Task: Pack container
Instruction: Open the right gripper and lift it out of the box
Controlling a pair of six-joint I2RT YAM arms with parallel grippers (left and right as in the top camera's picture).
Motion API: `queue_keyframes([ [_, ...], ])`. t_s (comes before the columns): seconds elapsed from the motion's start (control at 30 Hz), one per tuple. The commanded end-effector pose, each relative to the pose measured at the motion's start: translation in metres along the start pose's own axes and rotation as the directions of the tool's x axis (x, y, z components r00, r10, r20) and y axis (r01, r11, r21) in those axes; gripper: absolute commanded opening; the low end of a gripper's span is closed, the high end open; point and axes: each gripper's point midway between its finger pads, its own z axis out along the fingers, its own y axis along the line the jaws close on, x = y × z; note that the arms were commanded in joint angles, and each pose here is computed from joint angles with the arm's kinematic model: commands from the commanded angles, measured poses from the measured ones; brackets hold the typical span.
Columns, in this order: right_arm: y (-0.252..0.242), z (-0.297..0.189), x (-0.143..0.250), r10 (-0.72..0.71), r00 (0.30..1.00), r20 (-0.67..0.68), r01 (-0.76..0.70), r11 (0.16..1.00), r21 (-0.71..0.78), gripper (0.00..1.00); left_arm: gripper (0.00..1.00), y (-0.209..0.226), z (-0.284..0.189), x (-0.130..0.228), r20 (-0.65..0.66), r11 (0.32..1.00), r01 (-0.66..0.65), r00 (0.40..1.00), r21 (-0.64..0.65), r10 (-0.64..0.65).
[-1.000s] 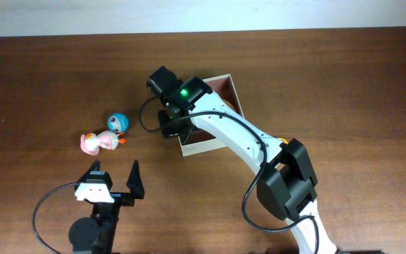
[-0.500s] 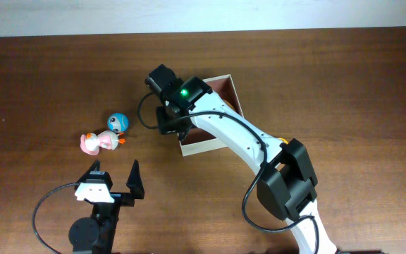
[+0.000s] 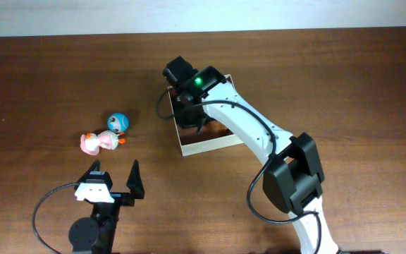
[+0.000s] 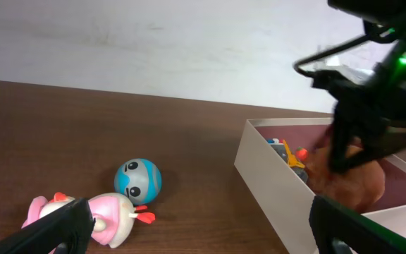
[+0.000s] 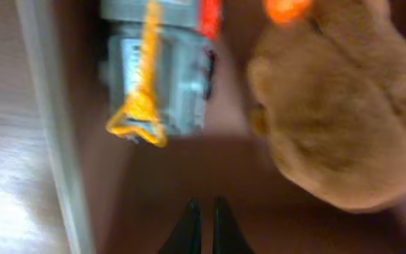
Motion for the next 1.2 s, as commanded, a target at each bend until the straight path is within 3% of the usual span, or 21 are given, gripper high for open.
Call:
queue_keyframes([
  [0.0, -0.050, -0.036, -0.016, 0.047, 0.998, 0.046, -0.052, 0.992, 0.114, 0.04, 1.00, 0.000, 0.000, 0.002, 0.001, 1.000, -0.016, 1.000, -0.001, 0.016],
  [0.2, -0.125, -0.067, -0.009, 0.152, 0.988, -0.004, -0.148, 0.970, 0.192, 0.04, 1.00, 0.000, 0.000, 0.002, 0.001, 1.000, -0.016, 1.000, -0.001, 0.016],
  [0.43, -0.177, -0.064, 0.016, 0.224, 0.968, -0.116, -0.184, 0.942, 0.280, 0.04, 1.00, 0.000, 0.000, 0.002, 0.001, 1.000, -0.016, 1.000, -0.001, 0.016],
  [0.83, -0.173, -0.022, 0.031, 0.222, 0.958, -0.183, -0.173, 0.952, 0.253, 0.04, 1.00, 0.000, 0.000, 0.002, 0.001, 1.000, -0.016, 1.000, -0.001, 0.016],
  [1.17, -0.132, -0.009, 0.030, 0.157, 0.964, -0.214, -0.145, 0.987, 0.071, 0.04, 1.00, 0.000, 0.000, 0.002, 0.001, 1.000, -0.016, 1.000, -0.001, 0.016],
])
